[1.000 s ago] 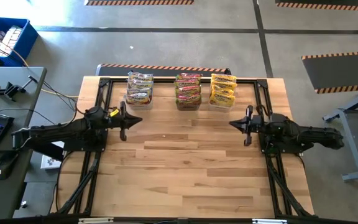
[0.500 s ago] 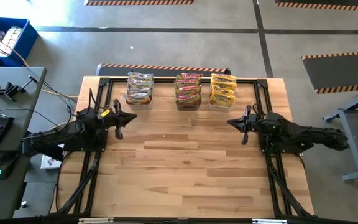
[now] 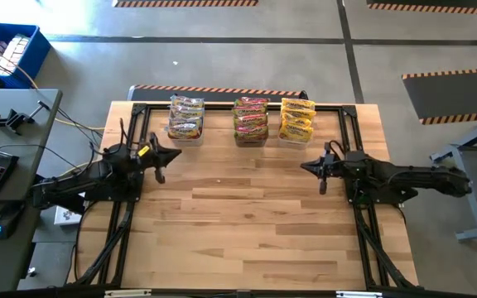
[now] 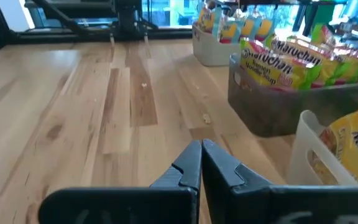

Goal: Sort Maruchan noodles
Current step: Return to Home Position

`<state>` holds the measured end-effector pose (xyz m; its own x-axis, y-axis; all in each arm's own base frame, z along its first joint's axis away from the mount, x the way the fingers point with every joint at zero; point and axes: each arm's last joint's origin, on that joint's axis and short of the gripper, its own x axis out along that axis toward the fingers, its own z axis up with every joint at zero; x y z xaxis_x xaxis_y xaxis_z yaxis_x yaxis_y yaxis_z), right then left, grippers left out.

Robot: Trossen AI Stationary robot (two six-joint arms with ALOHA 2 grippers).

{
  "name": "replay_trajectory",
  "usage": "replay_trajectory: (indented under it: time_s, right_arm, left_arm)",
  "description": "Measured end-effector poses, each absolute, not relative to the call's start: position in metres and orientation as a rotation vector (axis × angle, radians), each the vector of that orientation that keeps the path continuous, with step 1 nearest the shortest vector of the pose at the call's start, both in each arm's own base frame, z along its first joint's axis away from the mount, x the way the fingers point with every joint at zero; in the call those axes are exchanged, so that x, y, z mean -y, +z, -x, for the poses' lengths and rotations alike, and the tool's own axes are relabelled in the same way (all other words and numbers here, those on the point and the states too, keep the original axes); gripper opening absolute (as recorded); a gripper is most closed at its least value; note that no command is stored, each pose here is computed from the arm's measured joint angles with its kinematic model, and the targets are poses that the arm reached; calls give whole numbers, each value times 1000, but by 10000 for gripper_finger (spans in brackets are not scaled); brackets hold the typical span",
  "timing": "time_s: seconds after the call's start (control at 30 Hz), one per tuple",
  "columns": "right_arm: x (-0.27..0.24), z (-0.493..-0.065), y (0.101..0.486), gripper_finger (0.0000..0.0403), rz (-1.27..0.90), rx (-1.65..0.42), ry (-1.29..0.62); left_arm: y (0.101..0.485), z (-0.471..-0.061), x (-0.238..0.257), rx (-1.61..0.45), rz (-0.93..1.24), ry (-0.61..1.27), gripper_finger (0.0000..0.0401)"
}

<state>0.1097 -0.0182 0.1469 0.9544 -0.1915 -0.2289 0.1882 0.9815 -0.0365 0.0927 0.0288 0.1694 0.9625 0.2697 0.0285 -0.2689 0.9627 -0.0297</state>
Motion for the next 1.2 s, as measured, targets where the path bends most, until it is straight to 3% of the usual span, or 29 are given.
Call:
replay_trajectory:
  time_s: [0.33, 0.57, 0.77, 1.2]
  right_arm:
    - [20, -110, 146, 0, -102, -224, -253]
    - [22, -104, 158, 0, -21, -105, -370]
    - [19, -96, 170, 0, 48, 33, -288]
    - [21, -95, 171, 0, 102, 34, -387]
  left_arm:
    - [167, -93, -32, 1, 6, 357, 1]
    - [166, -94, -32, -11, -10, 357, 1]
    - [166, -94, -32, -11, -10, 356, 1]
    - [166, -94, -32, -12, -10, 352, 1]
